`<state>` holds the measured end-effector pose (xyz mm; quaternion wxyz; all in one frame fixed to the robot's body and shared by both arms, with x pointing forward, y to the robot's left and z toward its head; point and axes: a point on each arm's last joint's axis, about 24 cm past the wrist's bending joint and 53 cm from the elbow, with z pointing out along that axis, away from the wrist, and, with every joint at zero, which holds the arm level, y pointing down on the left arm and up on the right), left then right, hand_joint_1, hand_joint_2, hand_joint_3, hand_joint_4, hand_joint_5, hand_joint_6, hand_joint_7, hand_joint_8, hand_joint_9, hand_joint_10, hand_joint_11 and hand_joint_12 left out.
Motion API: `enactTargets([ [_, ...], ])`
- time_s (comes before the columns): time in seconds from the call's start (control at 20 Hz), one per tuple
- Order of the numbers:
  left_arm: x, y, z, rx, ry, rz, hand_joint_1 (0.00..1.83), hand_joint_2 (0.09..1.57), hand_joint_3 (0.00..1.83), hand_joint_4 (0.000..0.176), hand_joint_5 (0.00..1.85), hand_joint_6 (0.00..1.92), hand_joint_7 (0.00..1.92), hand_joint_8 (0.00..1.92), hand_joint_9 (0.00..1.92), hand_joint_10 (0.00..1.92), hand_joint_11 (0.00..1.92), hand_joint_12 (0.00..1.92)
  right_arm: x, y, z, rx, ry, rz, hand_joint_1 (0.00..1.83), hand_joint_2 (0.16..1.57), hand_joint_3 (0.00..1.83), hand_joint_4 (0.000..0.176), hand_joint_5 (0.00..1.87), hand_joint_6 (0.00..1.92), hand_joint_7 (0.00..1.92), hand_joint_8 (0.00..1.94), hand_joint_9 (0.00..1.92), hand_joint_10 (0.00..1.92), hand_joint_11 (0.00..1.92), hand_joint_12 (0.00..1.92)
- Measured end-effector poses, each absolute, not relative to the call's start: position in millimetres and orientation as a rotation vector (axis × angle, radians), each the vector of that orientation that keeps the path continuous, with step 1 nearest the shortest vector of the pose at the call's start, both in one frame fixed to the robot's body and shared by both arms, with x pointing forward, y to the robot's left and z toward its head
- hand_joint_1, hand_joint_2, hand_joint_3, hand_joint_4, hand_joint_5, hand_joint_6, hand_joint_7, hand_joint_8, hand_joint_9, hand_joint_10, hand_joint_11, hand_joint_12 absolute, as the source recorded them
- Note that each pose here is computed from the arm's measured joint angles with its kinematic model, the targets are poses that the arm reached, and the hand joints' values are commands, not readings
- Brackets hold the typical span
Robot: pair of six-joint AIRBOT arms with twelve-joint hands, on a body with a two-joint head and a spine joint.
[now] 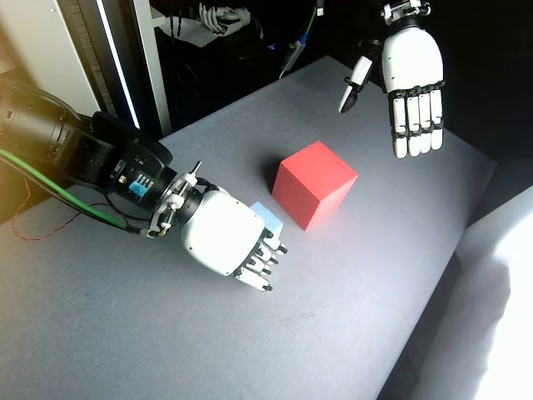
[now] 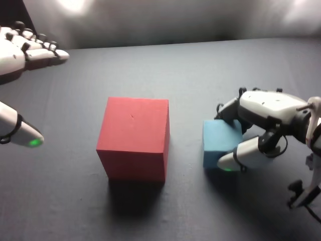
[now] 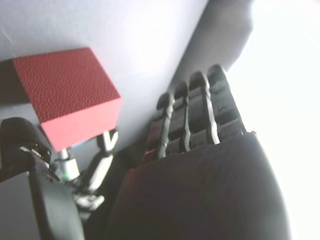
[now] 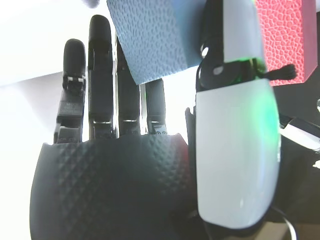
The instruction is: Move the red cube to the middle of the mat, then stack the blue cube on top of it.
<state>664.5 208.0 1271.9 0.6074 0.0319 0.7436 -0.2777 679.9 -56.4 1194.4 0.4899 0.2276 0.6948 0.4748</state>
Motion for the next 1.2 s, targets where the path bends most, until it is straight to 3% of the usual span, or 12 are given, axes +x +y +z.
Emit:
enactTargets([
  [0.1, 658, 198, 1280, 0.138, 1.672, -0.702, 0.55, 0.91, 0.01, 0.000, 0.01, 0.00, 0.04, 0.01, 0.05, 0.01, 0.02, 0.04, 681, -56, 1200, 0.552, 1.678, 1.161, 1.37, 1.11, 0.00, 0.000, 0.98, 0.90, 1.05, 0.95, 0.80, 1.26, 0.46, 1.20],
  [0.3, 636, 170, 1289, 0.350, 1.608, -0.795, 0.54, 0.91, 0.00, 0.000, 0.01, 0.00, 0.03, 0.01, 0.04, 0.01, 0.01, 0.03, 688, -63, 1238, 0.552, 1.612, 1.201, 1.37, 1.12, 0.00, 0.000, 0.97, 0.91, 1.02, 1.01, 0.78, 1.29, 0.44, 1.24],
  [0.35, 630, 165, 1293, 0.386, 1.588, -0.825, 0.56, 0.91, 0.00, 0.000, 0.01, 0.00, 0.03, 0.01, 0.04, 0.01, 0.00, 0.03, 690, -65, 1253, 0.542, 1.582, 1.214, 1.26, 1.11, 0.00, 0.000, 1.02, 0.85, 1.01, 1.03, 0.79, 0.92, 0.44, 1.24],
  [0.4, 627, 162, 1295, 0.400, 1.578, -0.842, 0.54, 0.92, 0.01, 0.000, 0.01, 0.00, 0.04, 0.01, 0.05, 0.01, 0.02, 0.04, 690, -62, 1269, 0.514, 1.558, 1.232, 1.35, 1.11, 0.00, 0.000, 1.00, 0.88, 1.02, 0.99, 0.80, 1.19, 0.45, 1.23],
  [0.45, 626, 162, 1295, 0.411, 1.575, -0.841, 0.49, 0.93, 0.01, 0.000, 0.00, 0.00, 0.03, 0.00, 0.04, 0.00, 0.02, 0.04, 689, -59, 1279, 0.499, 1.542, 1.248, 1.37, 1.11, 0.00, 0.000, 0.98, 0.91, 1.06, 0.92, 0.81, 1.23, 0.44, 1.23],
  [0.5, 625, 160, 1293, 0.442, 1.573, -0.827, 0.49, 0.93, 0.01, 0.000, 0.01, 0.00, 0.03, 0.00, 0.04, 0.00, 0.01, 0.04, 687, -53, 1290, 0.476, 1.539, 1.275, 1.26, 1.11, 0.00, 0.000, 0.98, 0.91, 1.04, 0.97, 0.83, 0.85, 0.44, 1.22],
  [0.55, 623, 159, 1292, 0.454, 1.573, -0.826, 0.44, 0.93, 0.01, 0.000, 0.01, 0.00, 0.03, 0.00, 0.04, 0.00, 0.02, 0.05, 685, -49, 1297, 0.463, 1.539, 1.294, 1.24, 1.10, 0.00, 0.000, 0.99, 0.89, 1.04, 0.97, 0.89, 0.65, 0.44, 1.21],
  [0.6, 621, 157, 1289, 0.471, 1.575, -0.830, 0.43, 0.93, 0.01, 0.000, 0.03, 0.01, 0.06, 0.01, 0.07, 0.01, 0.05, 0.06, 683, -43, 1310, 0.441, 1.531, 1.325, 1.24, 1.09, 0.00, 0.000, 1.02, 0.84, 1.05, 0.96, 0.91, 0.59, 0.44, 1.21],
  [0.7, 619, 155, 1286, 0.494, 1.580, -0.829, 0.34, 0.96, 0.02, 0.000, 0.04, 0.01, 0.06, 0.01, 0.08, 0.01, 0.06, 0.08, 678, -34, 1329, 0.400, 1.514, 1.362, 1.24, 1.09, 0.00, 0.000, 1.06, 0.78, 1.04, 0.98, 0.94, 0.54, 0.45, 1.21],
  [0.8, 617, 154, 1281, 0.511, 1.599, -0.829, 0.33, 0.99, 0.00, 0.000, 0.08, 0.01, 0.09, 0.00, 0.11, 0.00, 0.00, 0.27, 674, -20, 1340, 0.361, 1.521, 1.401, 1.24, 1.08, 0.00, 0.004, 1.08, 0.76, 1.04, 0.97, 0.95, 0.50, 0.47, 1.18],
  [1.0, 620, 160, 1280, 0.517, 1.601, -0.812, 0.11, 1.16, 0.02, 0.000, 0.05, 0.00, 0.08, 0.00, 0.09, 0.00, 0.00, 0.22, 654, 16, 1361, 0.241, 1.557, 1.489, 1.23, 1.09, 0.00, 0.000, 1.05, 0.79, 1.01, 1.03, 0.92, 0.51, 0.43, 1.23],
  [1.2, 623, 165, 1278, 0.512, 1.607, -0.802, 0.18, 1.19, 0.00, 0.000, 0.09, 0.00, 0.12, 0.00, 0.13, 0.00, 0.00, 0.29, 645, 39, 1358, 0.137, 1.622, 1.506, 1.23, 1.10, 0.00, 0.000, 1.07, 0.75, 0.96, 1.11, 0.89, 0.57, 0.45, 1.21],
])
